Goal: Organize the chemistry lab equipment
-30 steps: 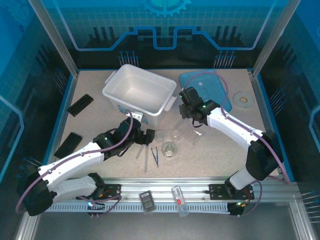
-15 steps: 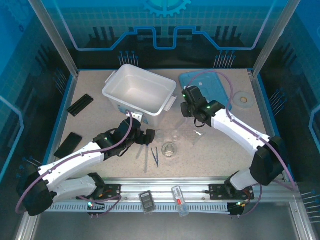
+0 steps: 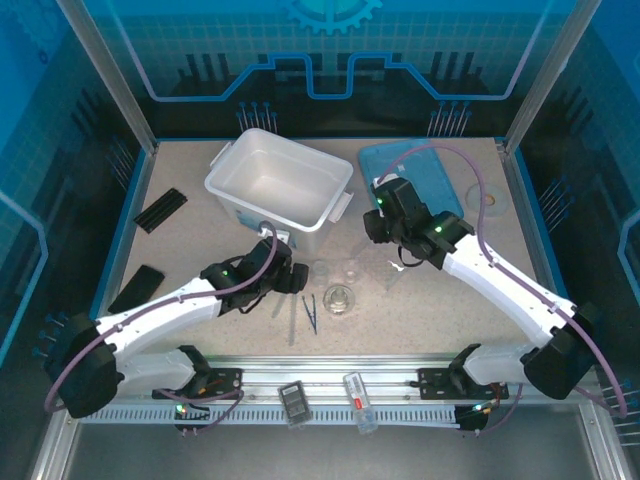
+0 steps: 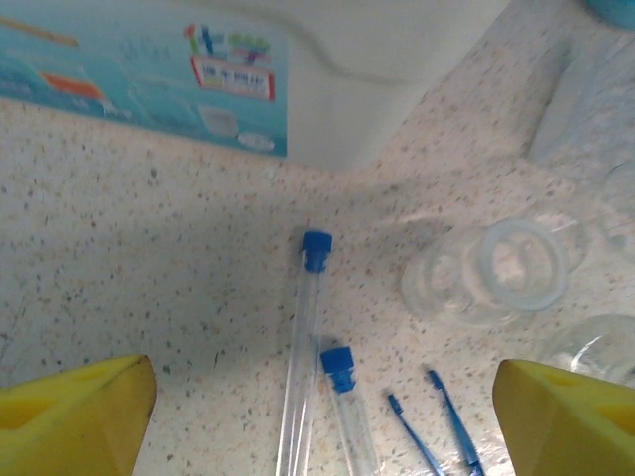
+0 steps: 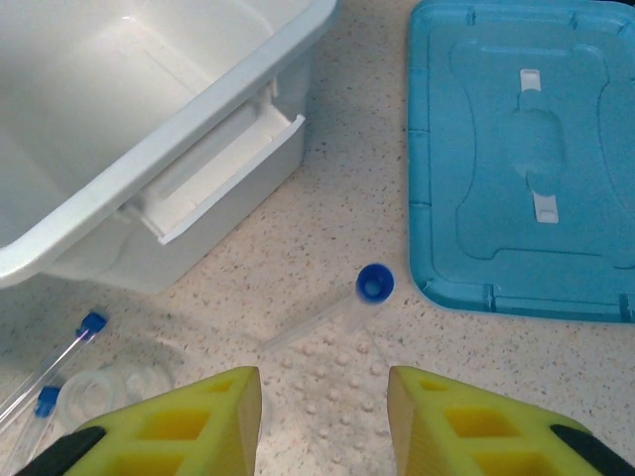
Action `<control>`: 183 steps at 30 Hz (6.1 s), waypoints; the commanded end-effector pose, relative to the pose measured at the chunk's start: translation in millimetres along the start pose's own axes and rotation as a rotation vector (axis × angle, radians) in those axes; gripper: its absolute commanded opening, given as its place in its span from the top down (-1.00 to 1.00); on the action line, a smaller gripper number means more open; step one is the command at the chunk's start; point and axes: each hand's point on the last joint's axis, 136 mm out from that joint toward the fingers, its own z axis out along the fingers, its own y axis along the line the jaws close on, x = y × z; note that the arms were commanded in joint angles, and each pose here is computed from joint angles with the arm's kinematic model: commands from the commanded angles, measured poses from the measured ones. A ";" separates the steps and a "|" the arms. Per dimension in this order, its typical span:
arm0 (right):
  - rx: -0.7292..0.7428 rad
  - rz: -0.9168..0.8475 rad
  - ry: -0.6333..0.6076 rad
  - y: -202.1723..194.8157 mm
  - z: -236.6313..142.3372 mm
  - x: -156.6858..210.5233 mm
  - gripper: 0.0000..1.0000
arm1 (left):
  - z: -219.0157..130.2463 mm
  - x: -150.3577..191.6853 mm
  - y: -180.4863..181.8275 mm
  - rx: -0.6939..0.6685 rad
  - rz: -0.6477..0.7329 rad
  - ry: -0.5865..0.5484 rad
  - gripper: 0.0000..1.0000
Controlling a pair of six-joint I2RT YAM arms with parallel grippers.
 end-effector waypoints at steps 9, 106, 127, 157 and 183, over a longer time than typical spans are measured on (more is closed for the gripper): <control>-0.001 -0.029 0.072 -5.7 -12.1 35.2 0.24 | 5.7 57.3 29.4 -0.111 -0.105 0.191 -0.60; -0.805 0.098 0.341 99.9 -15.9 53.9 -0.12 | -43.3 46.1 -50.6 0.183 0.224 0.119 0.83; -0.892 0.197 0.400 102.2 7.2 64.8 -0.43 | -59.4 24.4 -104.8 0.313 0.368 0.039 0.83; -1.096 0.322 0.400 107.3 -2.4 58.1 0.49 | -57.7 11.6 -110.2 0.309 0.376 -0.018 0.82; -0.717 0.244 0.267 63.5 -10.1 43.5 0.72 | -67.4 -7.6 -87.1 0.242 0.294 -0.116 -0.58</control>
